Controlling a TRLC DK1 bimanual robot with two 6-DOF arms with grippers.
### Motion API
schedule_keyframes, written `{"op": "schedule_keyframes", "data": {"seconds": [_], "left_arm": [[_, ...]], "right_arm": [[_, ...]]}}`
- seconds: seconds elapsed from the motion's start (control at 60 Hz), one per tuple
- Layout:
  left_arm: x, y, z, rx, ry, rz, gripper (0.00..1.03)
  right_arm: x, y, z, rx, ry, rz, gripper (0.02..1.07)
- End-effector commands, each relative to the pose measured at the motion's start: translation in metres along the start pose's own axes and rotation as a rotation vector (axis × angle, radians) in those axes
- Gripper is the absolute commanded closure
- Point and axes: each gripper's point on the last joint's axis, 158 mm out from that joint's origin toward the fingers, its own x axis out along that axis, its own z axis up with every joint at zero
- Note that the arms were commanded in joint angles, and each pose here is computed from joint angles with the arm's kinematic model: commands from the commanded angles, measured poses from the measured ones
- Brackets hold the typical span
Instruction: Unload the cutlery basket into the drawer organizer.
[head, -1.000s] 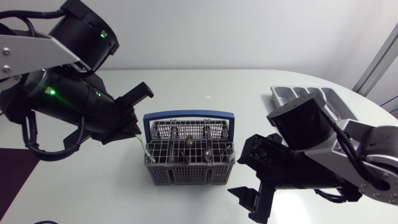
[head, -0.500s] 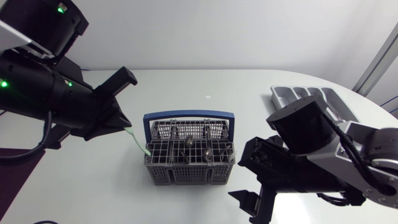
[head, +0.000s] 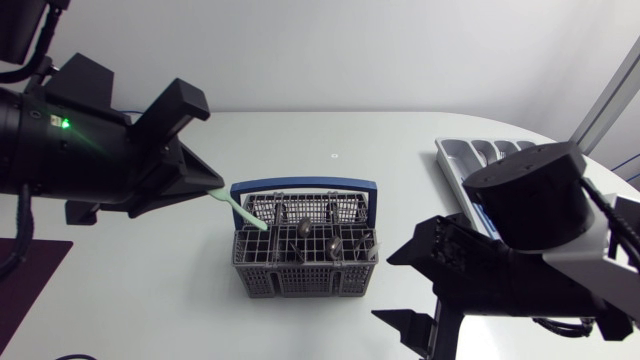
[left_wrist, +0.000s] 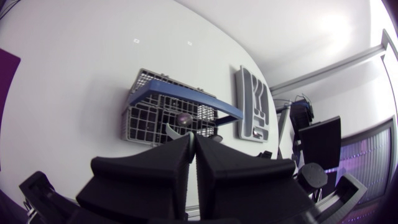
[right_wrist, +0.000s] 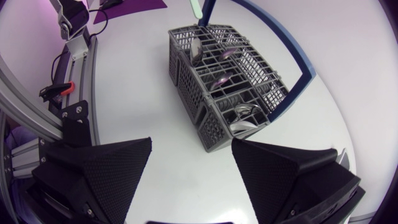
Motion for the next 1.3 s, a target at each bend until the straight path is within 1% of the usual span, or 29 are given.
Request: {"op": "schedule_keyframes", "data": {"seconds": [0.0, 0.233, 0.467, 0.617, 0.733, 0.817, 0.867, 1.0, 1.167, 1.283], "left_arm": [[0.006, -0.005, -0.012, 0.079, 0.037, -0.035, 0.97], [0.019, -0.031, -0.040, 0.274, 0.086, -0.156, 0.97], [0.022, -0.054, -0.086, 0.544, 0.158, -0.260, 0.97], [0.017, -0.064, -0.114, 0.588, 0.279, -0.357, 0.97], [0.019, -0.065, -0.133, 0.654, 0.332, -0.383, 0.97], [0.020, -0.065, -0.140, 0.689, 0.348, -0.392, 0.97], [0.021, -0.066, -0.143, 0.701, 0.356, -0.393, 0.97], [0.023, -0.068, -0.147, 0.720, 0.368, -0.399, 0.97], [0.021, -0.070, -0.149, 0.720, 0.381, -0.414, 0.97], [0.020, -0.070, -0.149, 0.719, 0.386, -0.418, 0.97]], "right_arm": [[-0.010, 0.004, 0.015, -0.006, -0.047, 0.020, 0.14], [-0.026, 0.017, 0.041, -0.025, -0.138, 0.097, 0.14], [-0.033, 0.030, 0.059, -0.040, -0.196, 0.178, 0.14], [-0.033, 0.038, 0.066, -0.052, -0.219, 0.226, 0.14], [-0.033, 0.043, 0.069, -0.067, -0.231, 0.257, 0.14], [-0.035, 0.047, 0.071, -0.073, -0.245, 0.283, 0.15], [-0.037, 0.051, 0.073, -0.075, -0.256, 0.302, 0.19], [-0.040, 0.056, 0.076, -0.087, -0.273, 0.333, 0.34], [-0.037, 0.057, 0.076, -0.099, -0.283, 0.336, 0.57], [-0.033, 0.058, 0.074, -0.095, -0.273, 0.341, 0.59]]}}
